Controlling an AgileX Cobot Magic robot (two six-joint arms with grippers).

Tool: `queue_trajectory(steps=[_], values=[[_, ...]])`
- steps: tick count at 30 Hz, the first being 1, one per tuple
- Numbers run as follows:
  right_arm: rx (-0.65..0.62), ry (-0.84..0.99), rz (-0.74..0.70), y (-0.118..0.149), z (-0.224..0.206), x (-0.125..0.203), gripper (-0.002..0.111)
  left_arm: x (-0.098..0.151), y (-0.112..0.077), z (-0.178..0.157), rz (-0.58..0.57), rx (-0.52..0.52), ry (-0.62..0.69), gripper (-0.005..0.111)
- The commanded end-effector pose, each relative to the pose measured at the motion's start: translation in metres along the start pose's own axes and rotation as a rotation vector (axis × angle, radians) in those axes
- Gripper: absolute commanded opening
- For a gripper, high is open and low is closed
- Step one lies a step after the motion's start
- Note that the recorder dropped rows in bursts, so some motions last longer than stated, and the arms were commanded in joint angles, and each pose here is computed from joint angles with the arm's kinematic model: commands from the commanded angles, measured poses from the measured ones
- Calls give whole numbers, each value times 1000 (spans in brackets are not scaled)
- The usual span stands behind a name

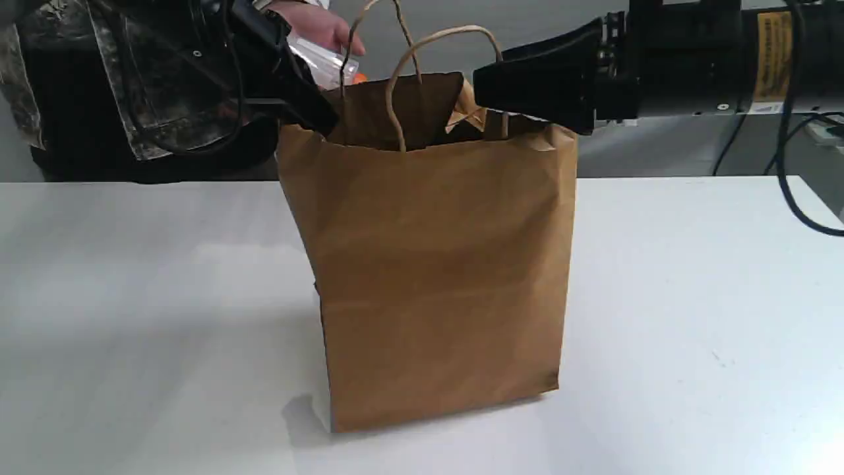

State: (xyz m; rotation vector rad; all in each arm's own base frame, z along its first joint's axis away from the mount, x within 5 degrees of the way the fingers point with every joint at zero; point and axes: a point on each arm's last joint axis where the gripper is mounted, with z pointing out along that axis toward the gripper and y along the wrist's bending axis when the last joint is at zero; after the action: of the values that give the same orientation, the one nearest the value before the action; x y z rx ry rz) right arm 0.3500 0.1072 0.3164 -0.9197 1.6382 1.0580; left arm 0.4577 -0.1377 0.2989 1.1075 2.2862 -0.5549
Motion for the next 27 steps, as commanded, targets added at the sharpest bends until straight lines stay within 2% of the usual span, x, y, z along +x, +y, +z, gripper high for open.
queue_trajectory(steps=[1, 4, 6, 8, 9, 12, 15, 17, 19, 21, 23, 27], values=[[-32, 33, 7, 0, 3, 3, 49, 0, -1, -1, -12, 10, -1, 0], [-44, 59, -5, 3, 5, 5, 32, 0, -1, -1, -12, 10, -1, 0], [-55, 88, -19, 5, 8, 7, 14, -1, -2, -1, -13, 13, -3, 0], [-62, 117, -32, 5, 7, 10, 2, -1, -2, -1, -38, 19, -10, 0], [-72, 120, -30, 7, 8, 10, 0, -1, -2, -1, -73, 22, -12, 0], [-103, 121, 3, 10, 8, 10, 0, -1, -2, -1, -174, 15, -4, 0], [-103, 120, 2, 10, 8, 10, 0, 2, 1, -1, -200, -20, 25, 0], [-107, 117, -9, 14, 8, 6, 0, 5, 4, -1, -259, -56, 51, 0], [-111, 112, -29, 19, 8, 2, 0, 9, 8, -1, -361, -107, 79, 0], [-110, 98, -70, 25, 5, -8, 0, 14, 14, -3, -532, -196, 111, 0], [-103, 60, -105, 29, 2, -24, 0, 16, 16, -4, -543, -227, 124, 0], [-93, 22, -130, 32, 0, -58, 0, 12, 11, -2, -552, -221, 120, 0]])
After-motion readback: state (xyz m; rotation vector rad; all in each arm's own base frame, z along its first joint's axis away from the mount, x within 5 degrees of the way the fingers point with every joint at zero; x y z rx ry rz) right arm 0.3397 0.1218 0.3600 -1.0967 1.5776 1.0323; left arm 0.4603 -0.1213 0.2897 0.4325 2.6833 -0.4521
